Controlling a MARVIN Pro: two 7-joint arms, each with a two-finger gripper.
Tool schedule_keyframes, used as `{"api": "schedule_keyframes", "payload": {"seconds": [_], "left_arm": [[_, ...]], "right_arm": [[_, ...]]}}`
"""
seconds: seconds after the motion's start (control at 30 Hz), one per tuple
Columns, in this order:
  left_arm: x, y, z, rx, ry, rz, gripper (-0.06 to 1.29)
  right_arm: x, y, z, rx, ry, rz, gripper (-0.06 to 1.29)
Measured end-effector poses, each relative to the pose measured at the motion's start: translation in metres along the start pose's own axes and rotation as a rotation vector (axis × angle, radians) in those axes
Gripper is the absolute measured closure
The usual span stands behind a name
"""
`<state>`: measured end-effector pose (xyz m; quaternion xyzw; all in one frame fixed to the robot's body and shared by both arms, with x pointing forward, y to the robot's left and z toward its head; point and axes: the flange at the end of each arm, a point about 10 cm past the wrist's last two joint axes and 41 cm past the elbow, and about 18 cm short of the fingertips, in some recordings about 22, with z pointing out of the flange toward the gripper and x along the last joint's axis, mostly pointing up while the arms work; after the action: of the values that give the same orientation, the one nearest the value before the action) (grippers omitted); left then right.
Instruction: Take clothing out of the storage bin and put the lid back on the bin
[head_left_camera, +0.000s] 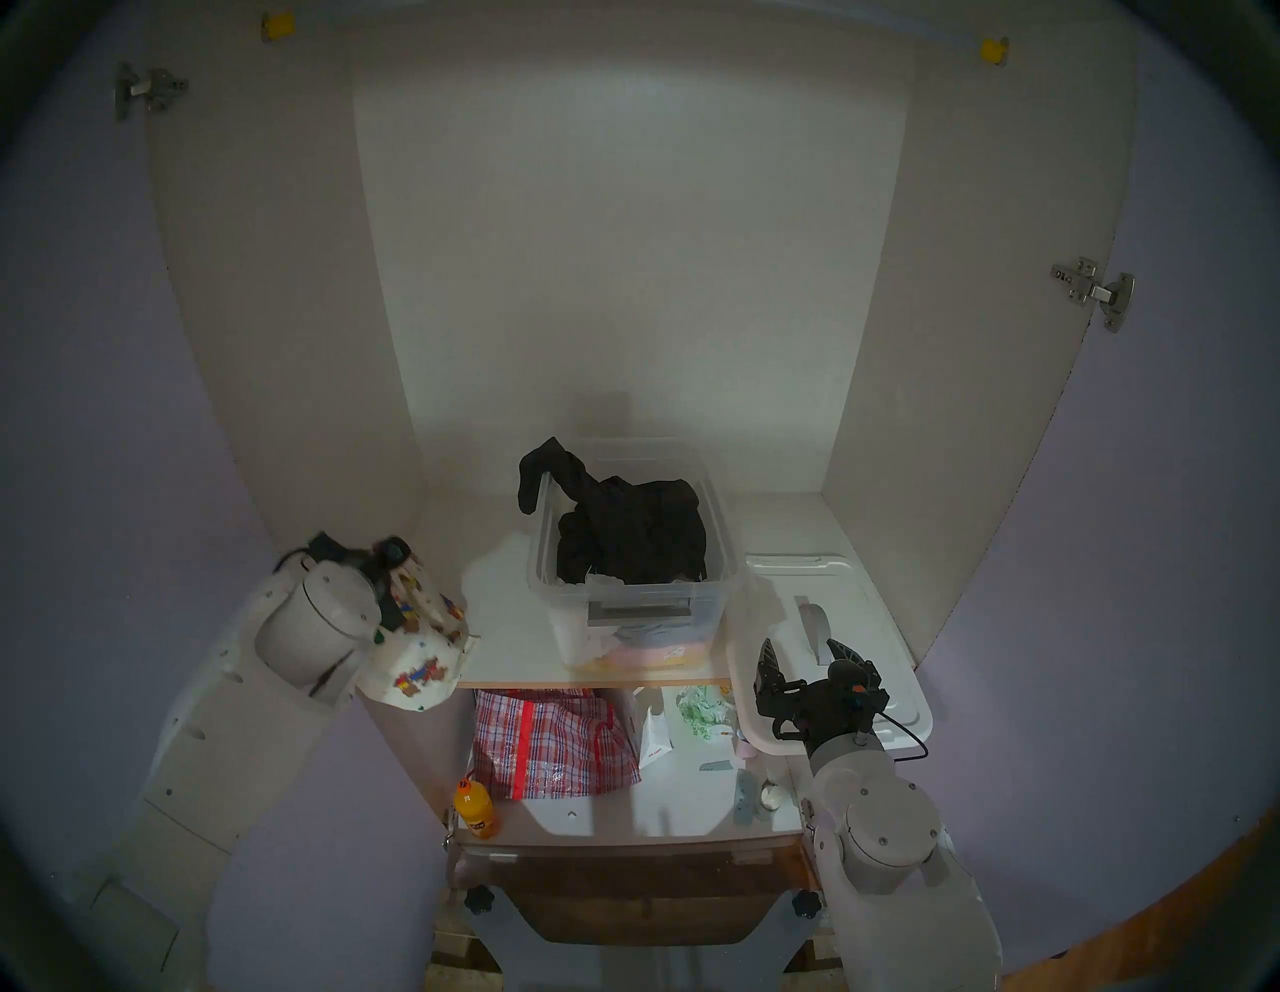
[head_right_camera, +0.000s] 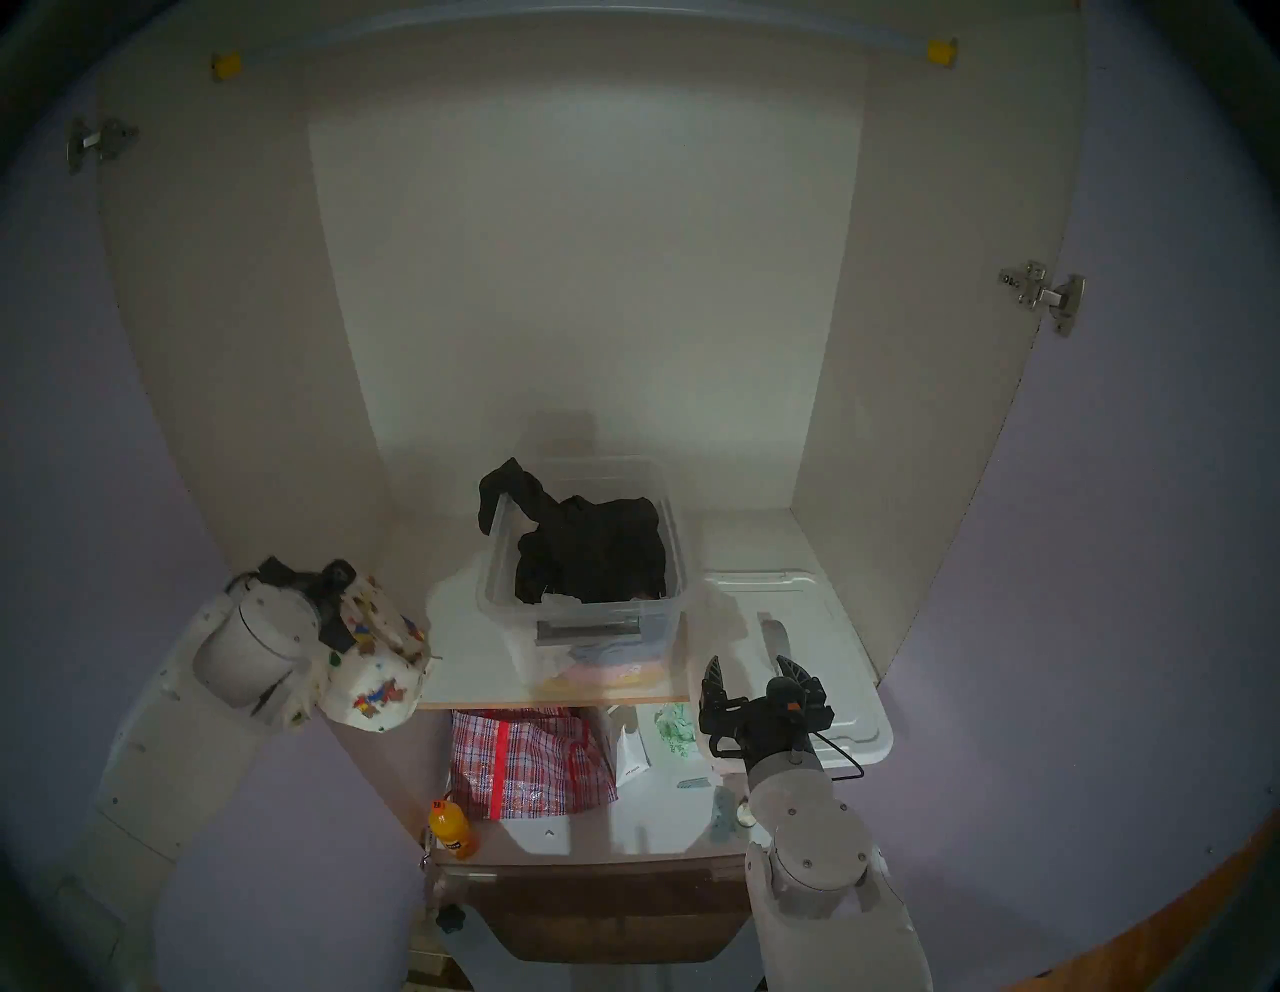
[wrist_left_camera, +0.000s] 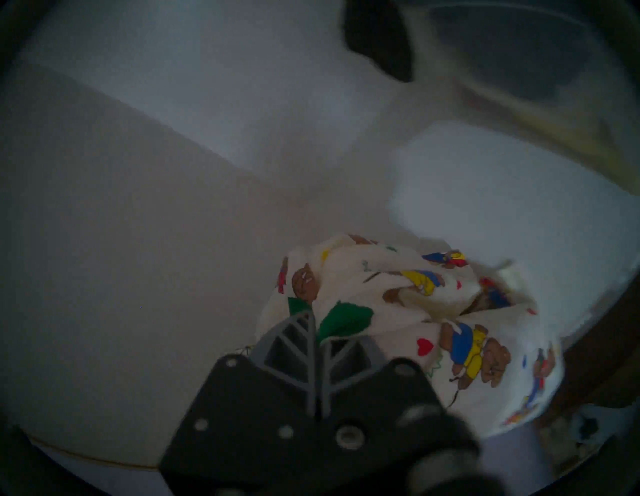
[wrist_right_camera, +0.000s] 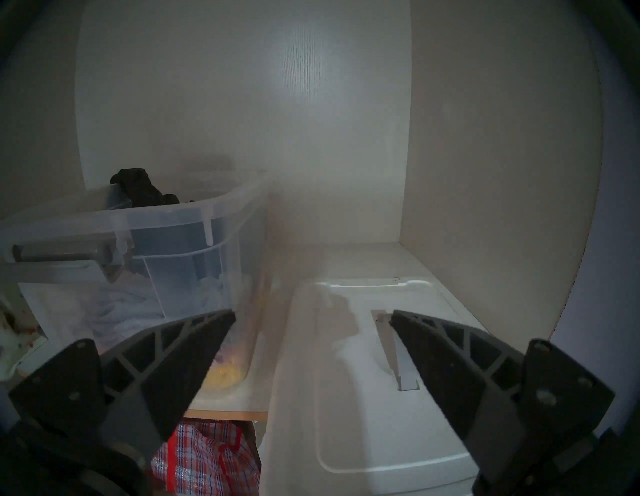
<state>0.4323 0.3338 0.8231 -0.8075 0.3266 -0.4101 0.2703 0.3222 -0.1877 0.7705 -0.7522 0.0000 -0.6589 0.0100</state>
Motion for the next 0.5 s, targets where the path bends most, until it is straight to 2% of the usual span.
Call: {"api": "schedule_keyframes", "payload": {"seconds": [0.07, 0.17, 0.3, 0.5], "left_arm": [[-0.004, 0.011, 0.009, -0.029, 0.027, -0.011, 1.25], [-0.003, 0.008, 0.021, -0.028, 0.033, -0.015, 1.25], [-0.004, -0.013, 0.039, 0.022, -0.001, -0.025, 1.25], [-0.005, -0.047, 0.058, 0.057, -0.028, -0.041, 1.25]], "right_arm": [[0.0, 0.0, 0.0, 0.0, 0.0, 0.0, 0.0], [0.0, 0.0, 0.0, 0.0, 0.0, 0.0, 0.0], [0.0, 0.0, 0.0, 0.0, 0.0, 0.0, 0.0], [0.0, 0.0, 0.0, 0.0, 0.0, 0.0, 0.0]]}}
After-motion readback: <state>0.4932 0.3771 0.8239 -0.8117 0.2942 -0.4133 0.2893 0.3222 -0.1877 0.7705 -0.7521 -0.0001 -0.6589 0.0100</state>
